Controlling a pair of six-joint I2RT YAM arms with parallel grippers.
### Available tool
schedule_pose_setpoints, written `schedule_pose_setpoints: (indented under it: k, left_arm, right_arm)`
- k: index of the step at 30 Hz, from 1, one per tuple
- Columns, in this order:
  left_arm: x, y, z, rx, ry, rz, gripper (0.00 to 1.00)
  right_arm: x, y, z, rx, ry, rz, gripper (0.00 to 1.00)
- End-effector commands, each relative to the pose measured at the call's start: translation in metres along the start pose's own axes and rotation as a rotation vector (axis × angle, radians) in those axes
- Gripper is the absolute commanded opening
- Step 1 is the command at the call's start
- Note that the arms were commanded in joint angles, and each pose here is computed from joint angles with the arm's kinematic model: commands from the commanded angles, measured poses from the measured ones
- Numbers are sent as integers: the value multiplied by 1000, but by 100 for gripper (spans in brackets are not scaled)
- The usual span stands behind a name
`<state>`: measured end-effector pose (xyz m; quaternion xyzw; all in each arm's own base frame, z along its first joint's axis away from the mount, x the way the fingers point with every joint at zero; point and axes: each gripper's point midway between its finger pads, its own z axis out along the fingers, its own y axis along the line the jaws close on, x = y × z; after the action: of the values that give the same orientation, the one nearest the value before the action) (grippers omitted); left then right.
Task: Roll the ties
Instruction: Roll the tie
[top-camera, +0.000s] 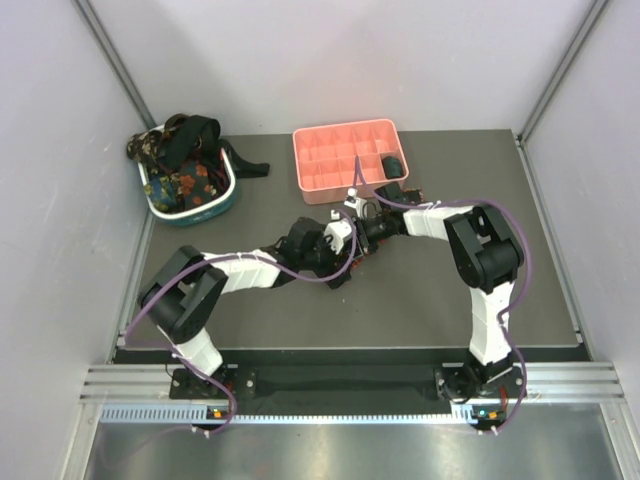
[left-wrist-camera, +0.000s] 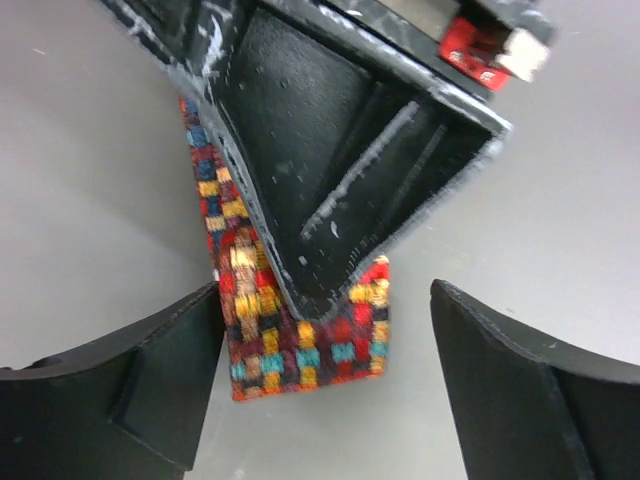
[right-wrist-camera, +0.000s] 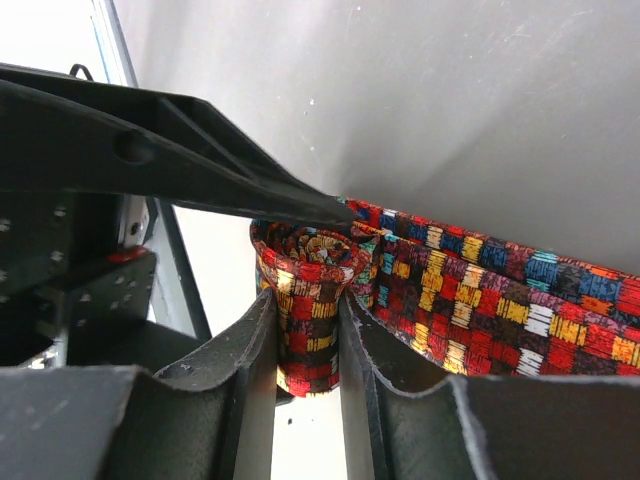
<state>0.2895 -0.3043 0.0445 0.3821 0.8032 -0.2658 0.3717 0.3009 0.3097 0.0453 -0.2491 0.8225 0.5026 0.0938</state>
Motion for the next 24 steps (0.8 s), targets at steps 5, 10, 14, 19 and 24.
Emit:
schedule_pose_setpoints:
  k: [5,10,14,19,24]
  left_arm:
    - [-1,19,16,-118,65,85,81]
    - [8,25,22,-159,97,92,76]
    - [15,26,21,-181,120,108,73]
    - [25,31,17,-259,166,105,56]
    - [31,26,16,-252,180,80,48]
  right_arm:
    - [-9,-22,-1,65,-26,-63,17]
    - [-9,-21,-2,68,-28,-67,18]
    - [-9,-20,-3,69,-30,-68,19]
    - [-10,-20,-4,84,-33,-72,23]
    - [-9,-24,-6,104,-35,-68,31]
